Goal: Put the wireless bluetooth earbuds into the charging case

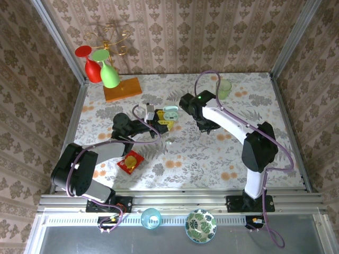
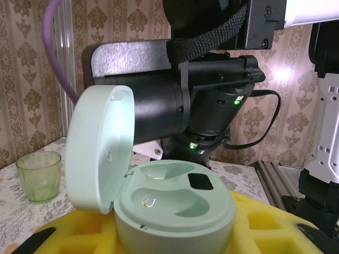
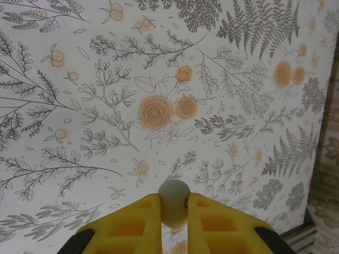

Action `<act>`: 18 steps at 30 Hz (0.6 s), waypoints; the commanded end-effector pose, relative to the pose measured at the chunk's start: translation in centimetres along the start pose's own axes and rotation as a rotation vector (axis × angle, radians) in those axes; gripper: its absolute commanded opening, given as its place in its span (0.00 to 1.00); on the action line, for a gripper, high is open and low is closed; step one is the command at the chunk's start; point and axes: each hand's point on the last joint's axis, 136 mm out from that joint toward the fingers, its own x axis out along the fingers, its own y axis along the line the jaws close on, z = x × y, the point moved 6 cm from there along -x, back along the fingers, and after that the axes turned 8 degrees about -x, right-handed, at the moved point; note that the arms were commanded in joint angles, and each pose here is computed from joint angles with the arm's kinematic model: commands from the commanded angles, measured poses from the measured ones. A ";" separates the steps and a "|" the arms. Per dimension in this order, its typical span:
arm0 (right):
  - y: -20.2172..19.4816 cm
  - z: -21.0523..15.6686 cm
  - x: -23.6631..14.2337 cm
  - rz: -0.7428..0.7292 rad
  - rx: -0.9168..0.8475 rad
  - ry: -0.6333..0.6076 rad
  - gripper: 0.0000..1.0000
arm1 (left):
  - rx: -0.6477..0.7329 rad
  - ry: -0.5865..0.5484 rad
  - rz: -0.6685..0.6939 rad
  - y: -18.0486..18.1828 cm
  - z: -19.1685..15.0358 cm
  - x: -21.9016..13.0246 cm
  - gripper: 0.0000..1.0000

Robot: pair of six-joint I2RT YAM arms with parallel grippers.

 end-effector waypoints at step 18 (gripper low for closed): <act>-0.2 0.2 -3.0 -0.057 -0.078 -0.070 0.14 | 0.043 -0.033 0.093 1.4 0.5 -2.3 0.22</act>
